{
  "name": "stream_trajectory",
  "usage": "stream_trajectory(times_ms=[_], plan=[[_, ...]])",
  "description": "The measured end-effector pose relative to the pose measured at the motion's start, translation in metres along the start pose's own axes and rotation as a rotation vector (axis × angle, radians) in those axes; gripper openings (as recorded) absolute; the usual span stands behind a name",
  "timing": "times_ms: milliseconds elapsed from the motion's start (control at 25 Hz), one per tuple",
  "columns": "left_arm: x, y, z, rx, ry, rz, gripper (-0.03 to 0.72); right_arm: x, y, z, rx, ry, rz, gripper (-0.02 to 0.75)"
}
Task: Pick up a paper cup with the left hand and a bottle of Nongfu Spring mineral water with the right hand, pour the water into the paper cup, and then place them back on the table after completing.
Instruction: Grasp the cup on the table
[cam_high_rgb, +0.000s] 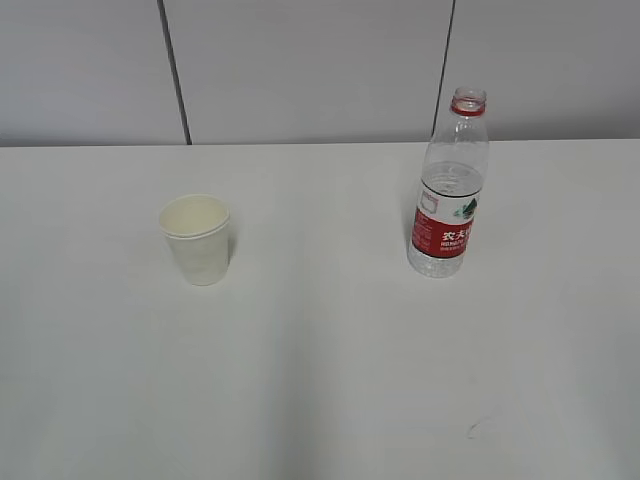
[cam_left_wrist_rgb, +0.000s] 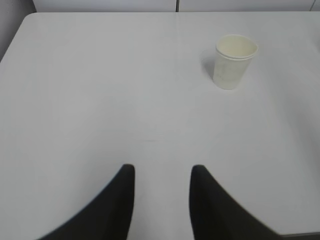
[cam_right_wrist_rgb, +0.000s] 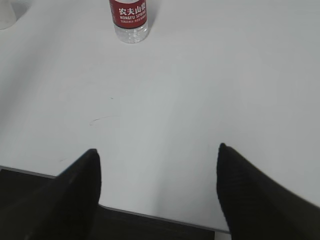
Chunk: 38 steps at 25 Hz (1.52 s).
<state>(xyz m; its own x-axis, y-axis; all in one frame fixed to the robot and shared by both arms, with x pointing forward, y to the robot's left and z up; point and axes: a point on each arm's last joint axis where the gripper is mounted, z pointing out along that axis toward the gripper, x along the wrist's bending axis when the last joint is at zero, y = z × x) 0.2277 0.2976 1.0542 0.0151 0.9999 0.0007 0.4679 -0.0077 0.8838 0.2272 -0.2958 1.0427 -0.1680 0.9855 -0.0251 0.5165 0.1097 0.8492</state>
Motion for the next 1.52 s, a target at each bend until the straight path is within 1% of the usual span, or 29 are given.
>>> stream_trajectory(times_ms=[720, 880, 1040, 1080, 1200, 1280, 1400, 1520], plan=[[0.000, 0.000, 0.000, 0.000, 0.000, 0.000, 0.240, 0.000, 0.001, -0.001, -0.008, 0.000, 0.011, 0.531], [-0.001, 0.000, 0.000, -0.001, -0.013, -0.007, 0.240, 0.000, 0.016, -0.008, -0.069, 0.002, 0.054, 0.531], [-0.002, 0.001, -0.001, -0.009, -0.020, -0.010, 0.240, -0.002, 0.041, -0.004, -0.080, 0.001, 0.081, 0.531], [-0.002, 0.004, -0.003, -0.032, -0.017, -0.009, 0.240, -0.002, 0.048, -0.001, -0.072, 0.001, 0.089, 0.531], [0.001, 0.019, -0.006, -0.163, 0.011, 0.003, 0.240, -0.004, 0.066, 0.012, -0.074, -0.001, 0.095, 0.531], [0.002, 0.033, -0.004, -0.237, 0.023, 0.008, 0.240, -0.005, 0.077, 0.021, -0.099, -0.002, 0.098, 0.531], [0.002, 0.051, 0.011, -0.249, 0.004, -0.011, 0.240, -0.007, 0.091, 0.036, -0.120, -0.006, 0.103, 0.531], [0.002, 0.068, 0.035, -0.220, -0.015, -0.041, 0.240, -0.008, 0.099, 0.047, -0.124, -0.009, 0.105, 0.531]])
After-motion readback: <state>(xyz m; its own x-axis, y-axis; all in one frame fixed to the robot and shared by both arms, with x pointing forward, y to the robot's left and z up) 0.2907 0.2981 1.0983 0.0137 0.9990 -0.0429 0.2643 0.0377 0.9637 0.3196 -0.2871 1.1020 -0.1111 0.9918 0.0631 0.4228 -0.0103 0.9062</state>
